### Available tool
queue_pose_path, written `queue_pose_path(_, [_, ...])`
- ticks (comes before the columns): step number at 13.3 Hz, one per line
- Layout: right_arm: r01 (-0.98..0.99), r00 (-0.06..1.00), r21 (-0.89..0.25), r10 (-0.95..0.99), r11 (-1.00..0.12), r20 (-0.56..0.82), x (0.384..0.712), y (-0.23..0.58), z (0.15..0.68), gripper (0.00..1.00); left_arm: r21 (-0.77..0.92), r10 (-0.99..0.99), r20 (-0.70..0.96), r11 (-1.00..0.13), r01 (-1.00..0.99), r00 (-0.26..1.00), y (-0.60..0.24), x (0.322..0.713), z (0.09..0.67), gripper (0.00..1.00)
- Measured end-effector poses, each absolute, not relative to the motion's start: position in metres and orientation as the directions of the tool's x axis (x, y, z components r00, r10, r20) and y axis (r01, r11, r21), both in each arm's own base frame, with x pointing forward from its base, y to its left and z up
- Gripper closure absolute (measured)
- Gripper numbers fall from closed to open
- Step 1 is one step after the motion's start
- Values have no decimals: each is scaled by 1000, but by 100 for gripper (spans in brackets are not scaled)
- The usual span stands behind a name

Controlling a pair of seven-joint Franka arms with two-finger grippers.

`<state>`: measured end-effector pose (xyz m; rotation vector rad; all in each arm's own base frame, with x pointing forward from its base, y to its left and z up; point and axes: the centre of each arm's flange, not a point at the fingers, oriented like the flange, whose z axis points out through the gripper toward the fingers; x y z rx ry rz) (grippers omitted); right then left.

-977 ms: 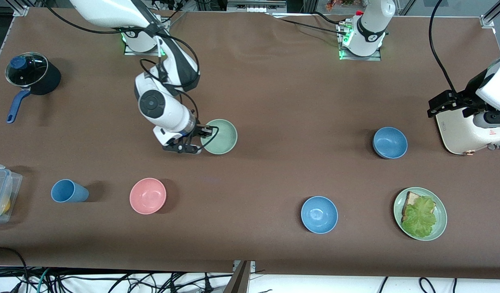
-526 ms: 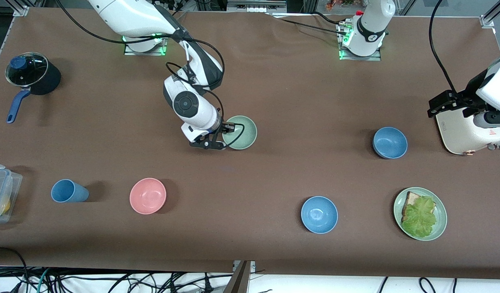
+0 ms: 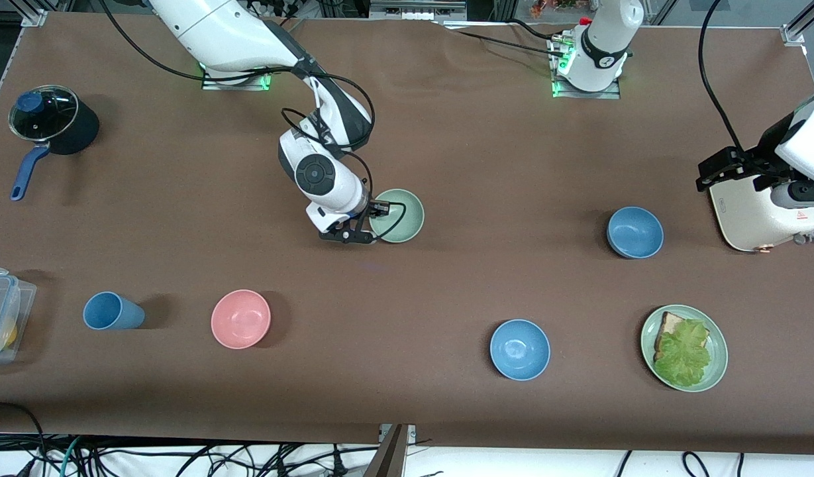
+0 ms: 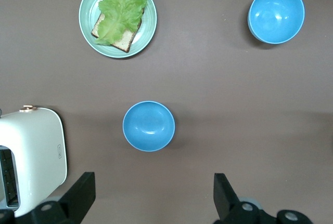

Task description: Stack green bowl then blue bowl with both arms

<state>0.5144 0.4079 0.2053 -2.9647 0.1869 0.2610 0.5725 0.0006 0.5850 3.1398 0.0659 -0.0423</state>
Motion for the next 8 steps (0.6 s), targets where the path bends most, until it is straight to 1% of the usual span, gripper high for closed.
queue_pose_path(1, [-140,977,-148,-113,-979,-182,515,408,205,95,0,42,-27,-999,42,999,1,573,585,0])
queue_pose_path(2, [-154,975,-148,-126,-977,-182,516,408,207,88,0,43,-27,-999,43,999,1,573,585,0])
queue_pose_path(5, [-174,975,-161,-147,-971,-167,524,412,216,55,0,43,-29,-999,43,999,1,572,585,0])
queue_pose_path(6, [-174,976,-170,-148,-970,-158,528,414,223,46,0,44,-30,-999,44,999,2,572,585,0])
queue_pose_path(7, [-171,978,-173,-146,-970,-148,534,414,232,32,0,44,-30,-999,44,999,2,572,585,0])
queue_pose_path(8, [-161,981,-160,-140,-974,-137,543,411,245,23,0,45,-30,-999,45,999,2,572,585,0])
